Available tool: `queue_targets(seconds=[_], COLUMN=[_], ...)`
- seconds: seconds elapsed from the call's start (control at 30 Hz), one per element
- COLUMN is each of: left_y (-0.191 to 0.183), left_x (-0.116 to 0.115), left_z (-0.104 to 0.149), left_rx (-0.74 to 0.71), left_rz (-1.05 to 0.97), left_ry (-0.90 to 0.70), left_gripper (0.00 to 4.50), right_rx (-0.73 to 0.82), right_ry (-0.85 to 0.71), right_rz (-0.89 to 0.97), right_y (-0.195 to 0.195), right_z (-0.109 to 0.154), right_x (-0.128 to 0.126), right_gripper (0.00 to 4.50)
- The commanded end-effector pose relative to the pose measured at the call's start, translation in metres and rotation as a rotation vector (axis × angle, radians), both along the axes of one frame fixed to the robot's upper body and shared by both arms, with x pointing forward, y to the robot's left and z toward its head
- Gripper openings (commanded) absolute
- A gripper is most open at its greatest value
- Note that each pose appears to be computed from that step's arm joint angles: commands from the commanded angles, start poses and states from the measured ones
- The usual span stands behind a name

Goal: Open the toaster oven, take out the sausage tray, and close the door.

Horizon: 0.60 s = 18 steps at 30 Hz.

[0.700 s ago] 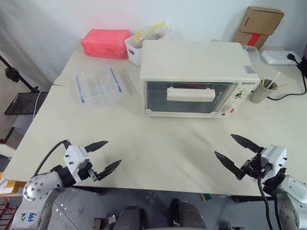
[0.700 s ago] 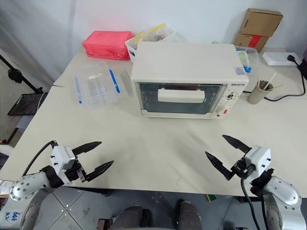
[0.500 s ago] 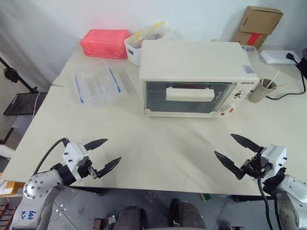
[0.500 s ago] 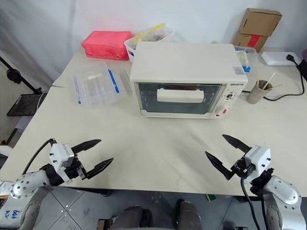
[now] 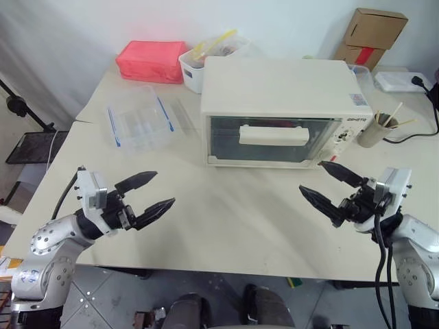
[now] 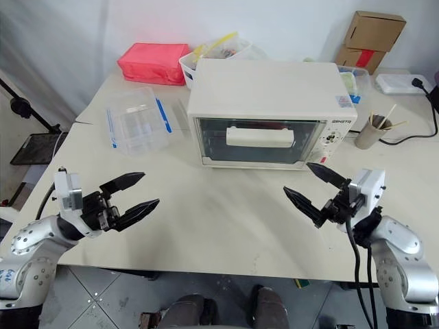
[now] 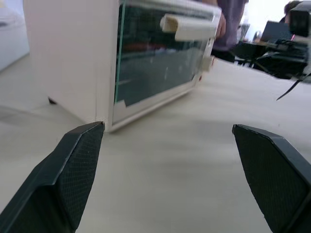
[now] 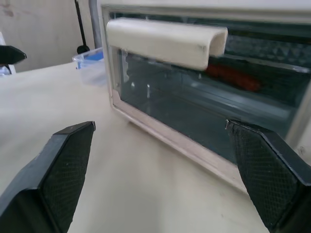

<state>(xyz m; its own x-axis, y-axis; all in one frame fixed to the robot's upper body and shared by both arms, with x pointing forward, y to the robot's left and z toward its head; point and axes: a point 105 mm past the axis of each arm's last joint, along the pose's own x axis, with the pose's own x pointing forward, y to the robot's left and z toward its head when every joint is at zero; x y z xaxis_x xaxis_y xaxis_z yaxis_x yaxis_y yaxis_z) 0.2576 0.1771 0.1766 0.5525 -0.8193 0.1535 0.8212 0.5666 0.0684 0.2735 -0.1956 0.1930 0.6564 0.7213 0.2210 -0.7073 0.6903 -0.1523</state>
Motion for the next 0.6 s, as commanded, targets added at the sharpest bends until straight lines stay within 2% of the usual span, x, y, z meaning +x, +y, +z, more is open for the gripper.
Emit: queue_targets(seconds=[0.03,0.27,0.6], left_y=[-0.015,-0.024,-0.028], left_x=[0.0,0.006,0.007], left_z=[0.006,0.005,0.001], left_rx=[-0.012,-0.028,-0.024], left_rz=[-0.04,-0.067,-0.08], left_ry=[-0.029,-0.015,0.003], left_gripper=[4.47,4.47,4.47], right_rx=[0.004,-0.003,0.037], right_ry=[-0.038,-0.084,-0.126], right_rz=[0.041,0.09,0.167], right_y=[0.009,0.025,0.052], right_z=[0.015,0.026,0.032], right_x=[0.003,0.014,0.011], right_gripper=[4.5,4.5,4.5])
